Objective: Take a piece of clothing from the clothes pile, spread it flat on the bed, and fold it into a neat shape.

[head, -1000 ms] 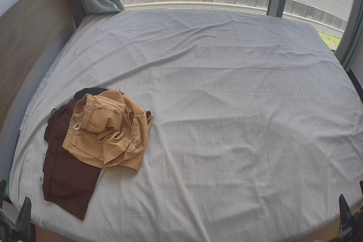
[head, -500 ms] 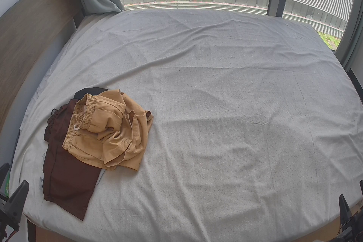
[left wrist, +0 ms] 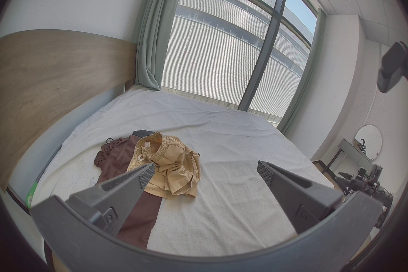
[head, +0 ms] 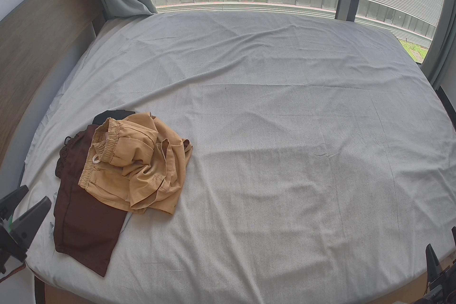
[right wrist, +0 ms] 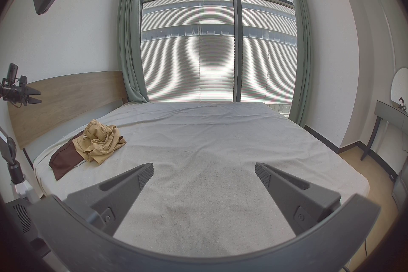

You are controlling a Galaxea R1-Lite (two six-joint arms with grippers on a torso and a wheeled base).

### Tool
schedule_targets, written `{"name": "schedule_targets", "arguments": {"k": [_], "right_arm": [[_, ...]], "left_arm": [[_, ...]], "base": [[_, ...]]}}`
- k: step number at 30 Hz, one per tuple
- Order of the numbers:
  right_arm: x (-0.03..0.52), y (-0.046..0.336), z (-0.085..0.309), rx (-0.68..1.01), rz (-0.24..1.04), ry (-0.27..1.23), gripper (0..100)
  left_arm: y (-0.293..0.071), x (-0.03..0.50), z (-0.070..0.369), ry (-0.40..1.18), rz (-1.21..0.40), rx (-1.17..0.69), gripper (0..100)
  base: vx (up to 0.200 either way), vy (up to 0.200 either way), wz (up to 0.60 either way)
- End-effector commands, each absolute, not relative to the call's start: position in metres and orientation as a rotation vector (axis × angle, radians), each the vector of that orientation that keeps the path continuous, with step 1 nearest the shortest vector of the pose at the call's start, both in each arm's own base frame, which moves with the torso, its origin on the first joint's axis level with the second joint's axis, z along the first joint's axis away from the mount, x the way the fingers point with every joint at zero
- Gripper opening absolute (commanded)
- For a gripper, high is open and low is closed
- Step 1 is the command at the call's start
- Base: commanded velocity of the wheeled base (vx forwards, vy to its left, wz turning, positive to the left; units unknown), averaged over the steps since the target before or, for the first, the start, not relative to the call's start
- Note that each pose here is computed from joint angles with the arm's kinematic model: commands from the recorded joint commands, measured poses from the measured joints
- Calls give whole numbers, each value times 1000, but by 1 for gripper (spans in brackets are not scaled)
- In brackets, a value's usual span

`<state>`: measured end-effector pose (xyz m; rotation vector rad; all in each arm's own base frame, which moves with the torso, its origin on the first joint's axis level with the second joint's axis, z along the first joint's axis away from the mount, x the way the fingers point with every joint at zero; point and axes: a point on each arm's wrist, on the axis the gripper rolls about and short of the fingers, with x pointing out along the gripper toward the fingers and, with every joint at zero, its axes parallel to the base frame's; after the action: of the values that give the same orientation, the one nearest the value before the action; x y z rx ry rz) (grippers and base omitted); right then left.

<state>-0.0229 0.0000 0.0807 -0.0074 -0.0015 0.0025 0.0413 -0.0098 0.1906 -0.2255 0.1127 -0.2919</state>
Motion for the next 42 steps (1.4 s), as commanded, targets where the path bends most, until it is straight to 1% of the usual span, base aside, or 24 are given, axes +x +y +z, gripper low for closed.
{"name": "schedule_targets", "arguments": {"k": [1, 8, 14, 18, 25, 42], "right_arm": [[-23, 0, 75, -8, 3, 0, 100], [-23, 0, 75, -9, 3, 0, 100], [-23, 0, 75, -8, 3, 0, 100], [-23, 0, 75, -8, 3, 0, 100], [-23, 0, 75, -8, 3, 0, 100], [-23, 0, 75, -8, 3, 0, 100]], "left_arm": [[-15, 77, 187, 225, -277, -232, 100], [-20, 112, 187, 259, -275, -231, 100], [-23, 130, 185, 279, -325, -239, 100], [-15, 148, 182, 317, -315, -256, 100], [0, 168, 182, 329, -320, -286, 100], [12, 211, 178, 345, -350, -311, 100]], "base": [[0, 0, 0], [0, 0, 0], [0, 0, 0], [0, 0, 0], [0, 0, 0], [0, 0, 0]]}}
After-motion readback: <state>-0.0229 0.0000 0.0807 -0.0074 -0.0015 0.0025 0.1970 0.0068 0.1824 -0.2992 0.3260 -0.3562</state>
